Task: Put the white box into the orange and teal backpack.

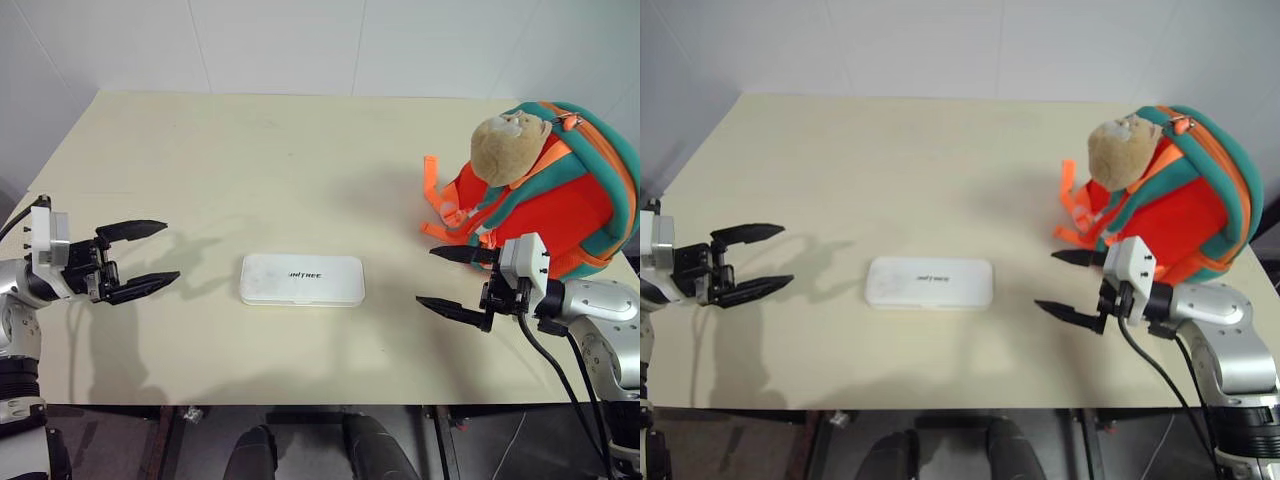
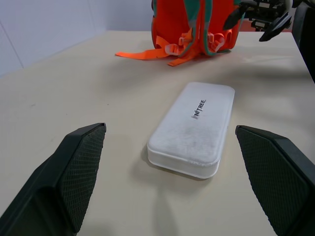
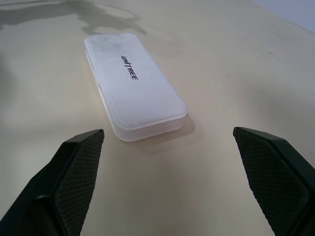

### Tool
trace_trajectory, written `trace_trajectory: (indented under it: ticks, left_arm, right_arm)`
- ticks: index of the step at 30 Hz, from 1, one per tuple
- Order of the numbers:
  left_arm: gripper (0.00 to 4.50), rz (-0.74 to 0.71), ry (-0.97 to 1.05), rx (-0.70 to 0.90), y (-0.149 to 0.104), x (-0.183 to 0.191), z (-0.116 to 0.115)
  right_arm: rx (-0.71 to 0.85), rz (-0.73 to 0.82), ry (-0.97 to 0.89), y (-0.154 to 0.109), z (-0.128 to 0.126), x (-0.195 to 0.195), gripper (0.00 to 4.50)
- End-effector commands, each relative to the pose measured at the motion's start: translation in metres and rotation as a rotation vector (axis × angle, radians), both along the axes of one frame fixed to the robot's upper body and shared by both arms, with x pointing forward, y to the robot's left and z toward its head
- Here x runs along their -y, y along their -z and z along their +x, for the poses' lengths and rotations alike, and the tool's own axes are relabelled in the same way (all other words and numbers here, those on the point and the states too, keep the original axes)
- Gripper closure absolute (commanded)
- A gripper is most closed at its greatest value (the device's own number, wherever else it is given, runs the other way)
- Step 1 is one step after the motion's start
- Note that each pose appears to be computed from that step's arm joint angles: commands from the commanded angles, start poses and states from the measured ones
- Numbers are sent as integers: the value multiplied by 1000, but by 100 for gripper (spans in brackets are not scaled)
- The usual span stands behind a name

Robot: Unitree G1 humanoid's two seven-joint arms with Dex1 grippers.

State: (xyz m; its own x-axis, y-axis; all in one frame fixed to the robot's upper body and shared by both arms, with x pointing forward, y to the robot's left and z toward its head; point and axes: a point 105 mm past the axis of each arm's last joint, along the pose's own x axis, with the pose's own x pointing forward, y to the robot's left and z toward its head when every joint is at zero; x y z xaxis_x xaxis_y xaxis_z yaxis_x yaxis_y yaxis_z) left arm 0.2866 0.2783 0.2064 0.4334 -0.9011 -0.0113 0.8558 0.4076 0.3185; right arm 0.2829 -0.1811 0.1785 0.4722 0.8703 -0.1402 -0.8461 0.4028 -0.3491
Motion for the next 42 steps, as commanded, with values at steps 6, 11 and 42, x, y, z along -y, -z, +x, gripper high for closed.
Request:
trace_trajectory:
  ticks: [6, 11, 42]
  left_arm:
    - [0, 0, -23, 45, -6, 5, -1]
    - [0, -13, -62, 83, -10, 9, 14]
    - [196, -28, -222, -123, -1, -4, 19]
  right_arm:
    - [54, 35, -16, -8, -5, -10, 5]
    - [62, 18, 38, -7, 5, -12, 5]
    - [-94, -112, 92, 14, 19, -24, 151]
